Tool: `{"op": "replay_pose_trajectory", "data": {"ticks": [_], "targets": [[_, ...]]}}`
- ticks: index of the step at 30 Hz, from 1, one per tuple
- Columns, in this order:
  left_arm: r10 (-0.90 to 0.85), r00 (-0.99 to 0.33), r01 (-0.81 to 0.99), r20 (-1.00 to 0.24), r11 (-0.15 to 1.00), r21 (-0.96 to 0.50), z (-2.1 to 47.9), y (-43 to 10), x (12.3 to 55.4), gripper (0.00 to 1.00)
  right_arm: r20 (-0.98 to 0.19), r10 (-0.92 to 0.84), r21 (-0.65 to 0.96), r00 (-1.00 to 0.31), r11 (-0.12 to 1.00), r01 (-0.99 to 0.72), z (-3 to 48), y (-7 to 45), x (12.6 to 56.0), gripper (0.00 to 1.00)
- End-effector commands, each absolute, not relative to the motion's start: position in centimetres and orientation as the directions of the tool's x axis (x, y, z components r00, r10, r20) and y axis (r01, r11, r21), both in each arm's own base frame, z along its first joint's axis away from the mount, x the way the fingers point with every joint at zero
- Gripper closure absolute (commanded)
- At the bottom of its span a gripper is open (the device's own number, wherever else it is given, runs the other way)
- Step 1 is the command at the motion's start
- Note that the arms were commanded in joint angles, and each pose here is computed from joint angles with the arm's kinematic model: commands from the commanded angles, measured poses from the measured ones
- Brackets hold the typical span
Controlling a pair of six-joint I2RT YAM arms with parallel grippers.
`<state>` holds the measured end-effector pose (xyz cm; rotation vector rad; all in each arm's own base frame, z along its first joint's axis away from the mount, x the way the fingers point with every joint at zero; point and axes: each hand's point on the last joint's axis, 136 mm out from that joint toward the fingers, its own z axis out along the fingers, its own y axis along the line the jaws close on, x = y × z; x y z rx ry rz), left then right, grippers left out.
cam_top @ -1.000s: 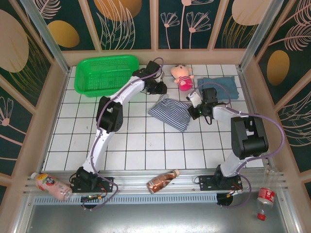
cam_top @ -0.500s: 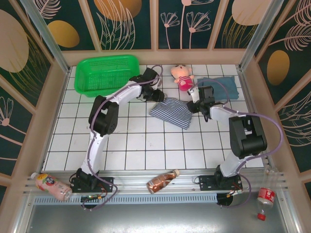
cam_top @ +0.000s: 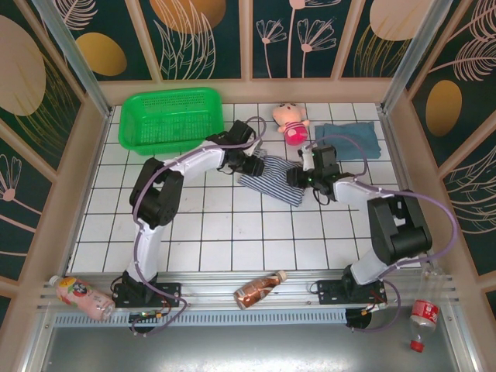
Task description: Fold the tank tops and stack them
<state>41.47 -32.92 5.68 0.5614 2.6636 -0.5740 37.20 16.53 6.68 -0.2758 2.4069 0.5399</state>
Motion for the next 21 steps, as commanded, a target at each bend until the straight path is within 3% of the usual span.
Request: {"op": "replay_pose_trajectory", "data": {"ticks": [1,4,9,16,21], "targets": [[0.336,-0.825,0.476,-0.454,0.846,-0.239,4.1,-32.5,43.2,0.50,-0.623,-0.022,0.343,-0.782,0.891,-0.299,5.7,17.1,37.9,0.56],[0.345,-0.832,0.457,-0.434,0.870,-0.186,2.3,-31.7,43.6,0.50,-0.599,-0.023,0.323,-0.800,0.908,-0.268,4.5,16.4,38.8,0.55],[0.332,-0.851,0.382,-0.408,0.923,-0.045,0.4,-29.0,44.6,0.50,-0.596,0.042,0.326,-0.801,0.925,-0.194,6.5,15.3,39.2,0.50],[0.293,-0.871,0.357,-0.393,0.929,-0.098,-0.2,-29.3,43.7,0.50,-0.473,0.326,0.468,-0.819,0.880,0.080,7.0,12.9,36.3,0.42],[0.292,-0.885,0.362,-0.363,0.921,-0.143,-0.8,-29.4,42.2,0.50,-0.394,0.378,0.504,-0.838,0.851,0.146,5.1,13.5,36.8,0.34]]}}
